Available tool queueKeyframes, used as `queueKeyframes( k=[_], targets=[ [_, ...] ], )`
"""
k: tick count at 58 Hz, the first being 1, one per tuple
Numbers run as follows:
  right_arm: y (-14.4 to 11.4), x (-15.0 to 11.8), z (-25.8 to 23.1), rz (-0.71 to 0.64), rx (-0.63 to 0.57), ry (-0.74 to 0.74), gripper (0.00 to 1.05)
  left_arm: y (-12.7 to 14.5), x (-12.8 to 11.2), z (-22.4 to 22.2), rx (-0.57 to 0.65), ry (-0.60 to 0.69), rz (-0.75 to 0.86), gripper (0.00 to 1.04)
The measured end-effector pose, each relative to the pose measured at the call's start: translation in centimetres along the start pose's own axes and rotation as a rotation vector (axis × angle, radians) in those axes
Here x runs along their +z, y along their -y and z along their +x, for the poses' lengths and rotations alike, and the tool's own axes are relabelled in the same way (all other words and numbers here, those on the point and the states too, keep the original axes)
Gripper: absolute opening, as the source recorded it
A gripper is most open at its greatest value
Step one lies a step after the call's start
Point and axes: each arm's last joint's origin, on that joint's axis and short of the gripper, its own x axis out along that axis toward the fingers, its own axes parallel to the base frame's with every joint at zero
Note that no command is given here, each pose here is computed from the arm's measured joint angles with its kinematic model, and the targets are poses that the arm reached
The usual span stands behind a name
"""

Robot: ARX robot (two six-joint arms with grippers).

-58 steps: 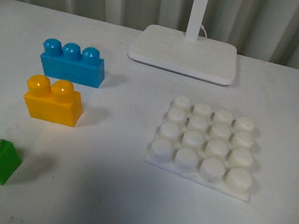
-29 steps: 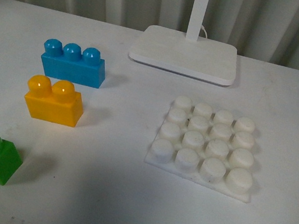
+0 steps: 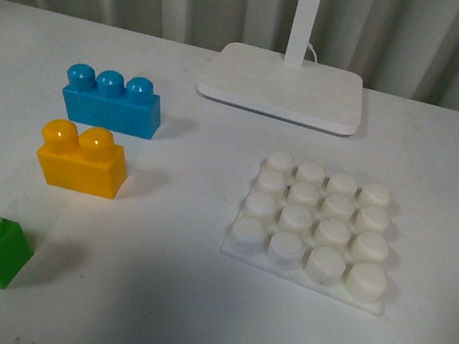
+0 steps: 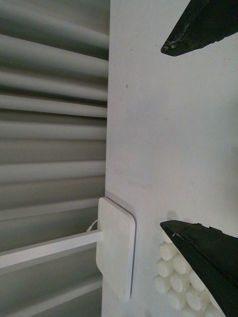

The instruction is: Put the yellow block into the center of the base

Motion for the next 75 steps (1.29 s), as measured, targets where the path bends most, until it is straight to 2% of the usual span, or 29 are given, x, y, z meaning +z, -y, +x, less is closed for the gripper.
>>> queueKeyframes(
  k=[9,18,22,28,39,51,60,75],
  targets=[
    [0.0,0.0,0.0,0.000,0.000,0.000,0.96,0.0,0.0,0.0,-0.003,-0.003,0.002,0.98],
    [0.0,0.0,0.0,0.000,0.000,0.000,0.96,-0.5,0.3,0.9,-0.088,-0.151,0.121,0.98],
    [0.0,0.0,0.0,0.000,0.000,0.000,0.96,-0.8,1.3,1.7,-0.138,-0.176,0.230,0.98],
    [0.0,0.0,0.0,0.000,0.000,0.000,0.96,-1.0,2.9,3.2,-0.286,-0.231,0.418,0.98],
    [0.0,0.0,0.0,0.000,0.000,0.000,0.96,-1.4,5.1,7.2,-0.505,-0.339,0.852,0.98],
    [0.0,0.0,0.0,0.000,0.000,0.000,0.96,-1.2,7.2,12.3,-0.756,-0.446,1.189,0.98],
    [0.0,0.0,0.0,0.000,0.000,0.000,0.96,0.3,7.6,15.6,-0.899,-0.485,1.297,0.98],
    [0.0,0.0,0.0,0.000,0.000,0.000,0.96,4.2,6.9,19.1,-1.110,-0.528,1.267,0.98]
  ],
)
